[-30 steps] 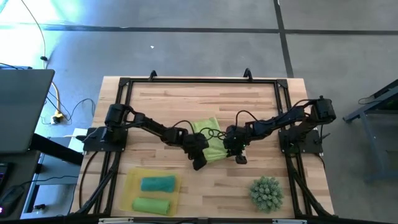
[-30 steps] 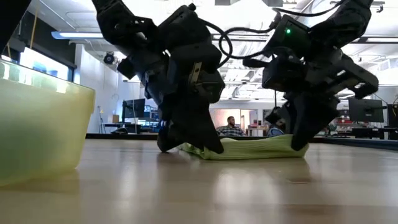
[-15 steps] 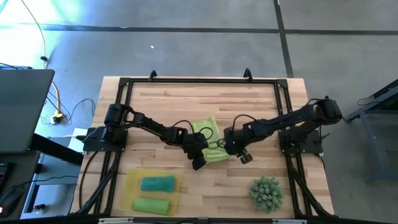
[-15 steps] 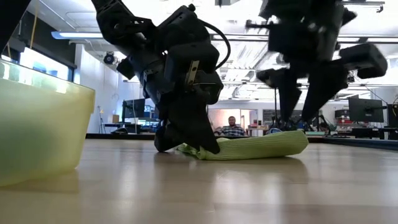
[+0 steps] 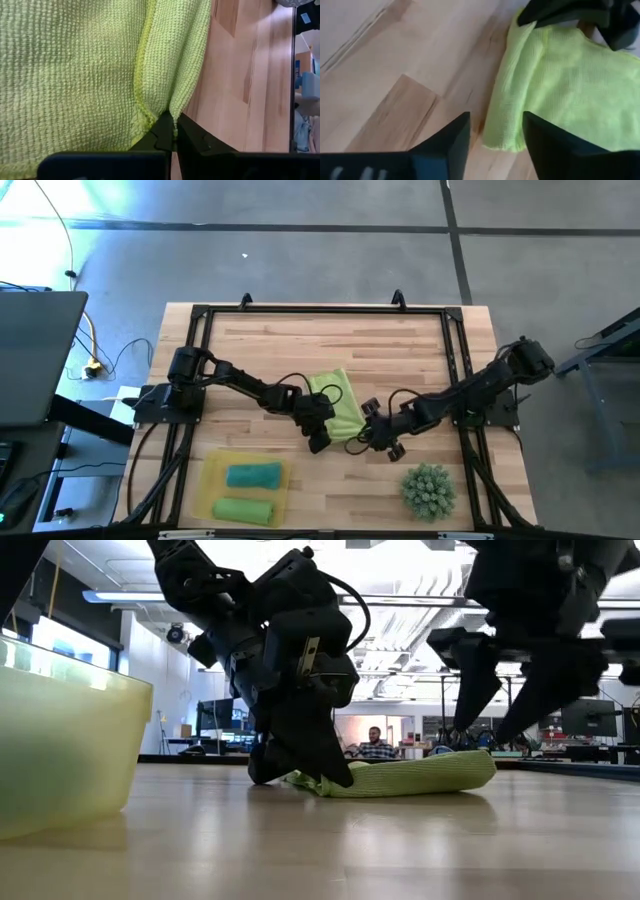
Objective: Roll microfiber towels into tight, uniform cylinder then place into a basket
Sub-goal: Roll the light green microfiber towel
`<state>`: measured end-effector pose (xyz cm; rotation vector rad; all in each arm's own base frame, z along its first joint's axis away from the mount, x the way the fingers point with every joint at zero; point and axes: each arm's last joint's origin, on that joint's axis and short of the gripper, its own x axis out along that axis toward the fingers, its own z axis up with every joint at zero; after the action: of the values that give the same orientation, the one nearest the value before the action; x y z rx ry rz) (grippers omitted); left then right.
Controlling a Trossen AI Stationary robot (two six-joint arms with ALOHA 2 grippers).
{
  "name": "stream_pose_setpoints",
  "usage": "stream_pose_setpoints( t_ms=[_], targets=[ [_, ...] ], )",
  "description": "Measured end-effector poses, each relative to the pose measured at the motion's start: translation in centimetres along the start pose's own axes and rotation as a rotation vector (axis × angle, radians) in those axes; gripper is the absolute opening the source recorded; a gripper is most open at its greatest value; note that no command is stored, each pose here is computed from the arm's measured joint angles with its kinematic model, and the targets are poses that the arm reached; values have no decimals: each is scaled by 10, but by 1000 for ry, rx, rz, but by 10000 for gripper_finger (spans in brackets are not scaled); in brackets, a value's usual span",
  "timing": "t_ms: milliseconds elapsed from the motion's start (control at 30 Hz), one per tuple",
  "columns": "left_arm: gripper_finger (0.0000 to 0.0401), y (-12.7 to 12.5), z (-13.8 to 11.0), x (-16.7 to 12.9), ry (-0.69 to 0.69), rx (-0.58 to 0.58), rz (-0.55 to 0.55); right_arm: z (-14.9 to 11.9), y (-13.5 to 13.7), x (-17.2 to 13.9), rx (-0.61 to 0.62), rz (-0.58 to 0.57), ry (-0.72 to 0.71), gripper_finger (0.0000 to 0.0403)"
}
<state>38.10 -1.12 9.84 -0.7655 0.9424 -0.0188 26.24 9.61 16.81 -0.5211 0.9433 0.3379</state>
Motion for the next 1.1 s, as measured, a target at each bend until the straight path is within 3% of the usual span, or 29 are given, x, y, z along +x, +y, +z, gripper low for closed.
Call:
stream_pose_setpoints(
  t_ms=[167,267,667,1100],
  targets=[
    [0,0,0,0,-1,0,-1,-9,4,8,-28,-14,-56,211],
    [0,0,0,0,-1,0,-1,-12,5,10,-46,-19,-69,218],
    [0,0,0,0,-3,-6,-4,-33,9,21,-55,-47,-124,159],
    [0,-2,1,0,-3,0,-46,-50,2,28,-14,-71,-126,132]
  ],
)
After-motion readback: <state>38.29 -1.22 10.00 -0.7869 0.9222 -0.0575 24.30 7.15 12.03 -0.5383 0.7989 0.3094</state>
